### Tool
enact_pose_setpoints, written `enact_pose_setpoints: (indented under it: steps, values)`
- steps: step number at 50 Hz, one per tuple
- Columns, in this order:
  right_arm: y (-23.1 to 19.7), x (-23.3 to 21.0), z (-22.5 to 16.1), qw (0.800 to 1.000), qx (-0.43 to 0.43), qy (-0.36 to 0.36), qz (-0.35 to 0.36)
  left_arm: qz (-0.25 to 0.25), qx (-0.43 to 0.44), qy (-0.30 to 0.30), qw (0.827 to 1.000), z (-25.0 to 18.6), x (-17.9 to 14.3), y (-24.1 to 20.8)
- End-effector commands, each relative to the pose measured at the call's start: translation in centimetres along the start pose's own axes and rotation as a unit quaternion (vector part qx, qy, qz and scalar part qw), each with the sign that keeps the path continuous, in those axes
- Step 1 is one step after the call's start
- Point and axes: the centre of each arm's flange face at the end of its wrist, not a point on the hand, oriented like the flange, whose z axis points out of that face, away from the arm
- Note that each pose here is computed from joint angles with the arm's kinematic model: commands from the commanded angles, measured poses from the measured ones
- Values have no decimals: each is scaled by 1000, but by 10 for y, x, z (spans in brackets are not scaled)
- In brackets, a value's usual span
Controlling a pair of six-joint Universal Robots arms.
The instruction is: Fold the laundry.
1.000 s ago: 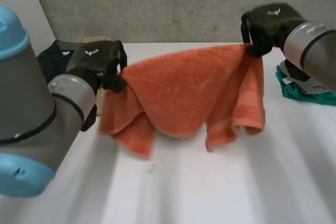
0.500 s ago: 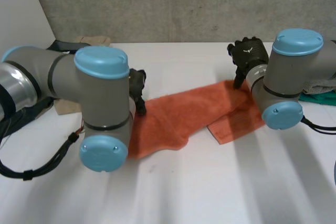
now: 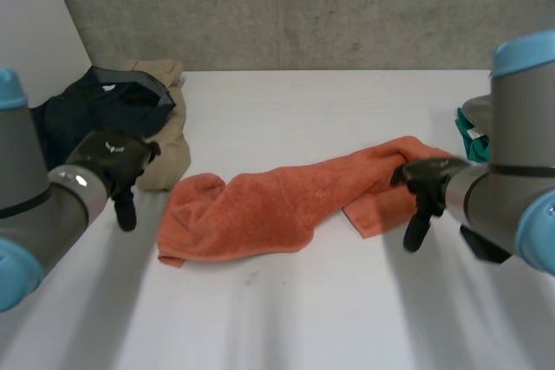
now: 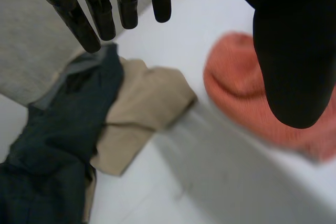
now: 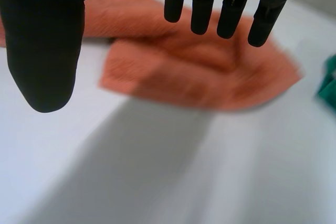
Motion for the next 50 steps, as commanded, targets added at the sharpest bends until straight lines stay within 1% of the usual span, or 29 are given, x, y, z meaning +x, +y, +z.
enact_pose_setpoints:
  steps: [1,5,11,17,23,29,32,34,37,40,43,46,47,48,50]
  values:
    - [23,-15,35,996,-15,-23,86,13,-33,41,999,20,-2,31]
    - [23,-21,55,995,9,-18,95,-7,-43,59,997,29,4,38]
    - [19,-25,75,995,41,2,86,-34,-61,82,994,47,14,48]
    - [17,-31,87,996,54,2,73,-42,-71,99,992,54,21,53]
    - [22,-38,98,997,50,-1,60,-59,-64,99,991,55,21,48]
    - [23,-41,98,997,52,6,58,-72,-58,115,989,55,24,47]
    - [19,-39,96,996,61,15,59,-75,-55,122,988,55,25,46]
    - [14,-33,91,995,70,33,63,-75,-50,123,988,54,25,43]
    - [4,-22,77,992,91,58,65,-79,-48,120,988,51,21,39]
    - [-7,-12,65,990,110,67,57,-87,-41,119,988,45,18,33]
    - [-19,5,48,989,127,75,25,-96,-29,113,988,36,13,23]
    - [-27,24,33,988,132,82,-23,-100,-18,110,989,28,10,18]
    - [-28,28,29,987,131,83,-36,-100,-15,109,989,26,9,17]
    - [-27,36,24,987,119,79,-70,-99,-11,111,989,22,10,16]
    - [-24,41,18,987,104,75,-96,-97,-13,112,989,19,11,17]
